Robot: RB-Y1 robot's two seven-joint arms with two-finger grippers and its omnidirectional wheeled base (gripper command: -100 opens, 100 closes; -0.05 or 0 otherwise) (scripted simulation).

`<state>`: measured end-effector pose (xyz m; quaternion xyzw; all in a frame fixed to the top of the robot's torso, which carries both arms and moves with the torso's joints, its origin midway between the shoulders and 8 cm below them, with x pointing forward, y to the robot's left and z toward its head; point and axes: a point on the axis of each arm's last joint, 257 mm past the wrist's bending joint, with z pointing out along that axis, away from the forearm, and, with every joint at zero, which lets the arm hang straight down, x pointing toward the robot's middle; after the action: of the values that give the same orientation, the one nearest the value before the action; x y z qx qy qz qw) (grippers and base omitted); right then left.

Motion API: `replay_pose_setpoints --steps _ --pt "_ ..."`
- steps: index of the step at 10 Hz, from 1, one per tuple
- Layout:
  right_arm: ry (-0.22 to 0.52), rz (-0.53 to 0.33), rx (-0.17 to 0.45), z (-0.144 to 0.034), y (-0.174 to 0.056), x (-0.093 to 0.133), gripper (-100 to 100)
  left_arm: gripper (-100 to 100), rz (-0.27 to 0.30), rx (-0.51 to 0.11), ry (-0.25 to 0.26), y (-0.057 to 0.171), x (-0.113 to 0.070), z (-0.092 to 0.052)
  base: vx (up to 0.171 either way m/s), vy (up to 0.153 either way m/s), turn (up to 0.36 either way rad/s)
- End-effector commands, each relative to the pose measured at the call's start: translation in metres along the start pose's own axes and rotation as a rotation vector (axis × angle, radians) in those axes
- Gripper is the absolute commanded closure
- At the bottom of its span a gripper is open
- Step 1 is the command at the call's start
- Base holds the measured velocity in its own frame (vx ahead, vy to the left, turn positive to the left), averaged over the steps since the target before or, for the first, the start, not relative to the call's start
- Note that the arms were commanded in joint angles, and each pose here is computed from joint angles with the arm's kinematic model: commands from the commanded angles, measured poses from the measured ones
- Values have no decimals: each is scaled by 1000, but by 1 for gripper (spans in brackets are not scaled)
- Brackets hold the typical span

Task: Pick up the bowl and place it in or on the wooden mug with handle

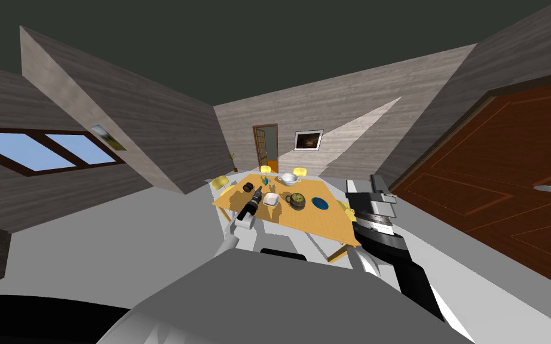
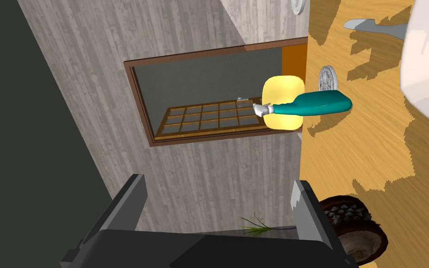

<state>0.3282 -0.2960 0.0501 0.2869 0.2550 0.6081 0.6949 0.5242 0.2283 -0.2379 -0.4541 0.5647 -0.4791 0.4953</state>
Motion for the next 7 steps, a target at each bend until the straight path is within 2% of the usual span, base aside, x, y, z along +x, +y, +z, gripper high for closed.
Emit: replay_pose_setpoints --steps 1,2,3,4,5,7 --pt "0 0 0 0 0 0 0 -100 -4 -44 3 17 2 1 0 -24 -26" --pt "0 0 0 0 0 0 0 -100 -7 -87 6 33 4 5 3 -19 -53" --pt "0 0 0 0 0 0 0 -100 -7 -92 6 35 4 5 3 -11 -18" --pt "0 0 0 0 0 0 0 -100 -11 -137 7 51 5 8 6 -9 -35" --pt "0 0 0 0 0 0 0 -100 -11 -140 7 53 5 8 5 -6 -30" --pt "0 0 0 0 0 0 0 -100 -15 -187 8 70 6 10 7 -2 -43"
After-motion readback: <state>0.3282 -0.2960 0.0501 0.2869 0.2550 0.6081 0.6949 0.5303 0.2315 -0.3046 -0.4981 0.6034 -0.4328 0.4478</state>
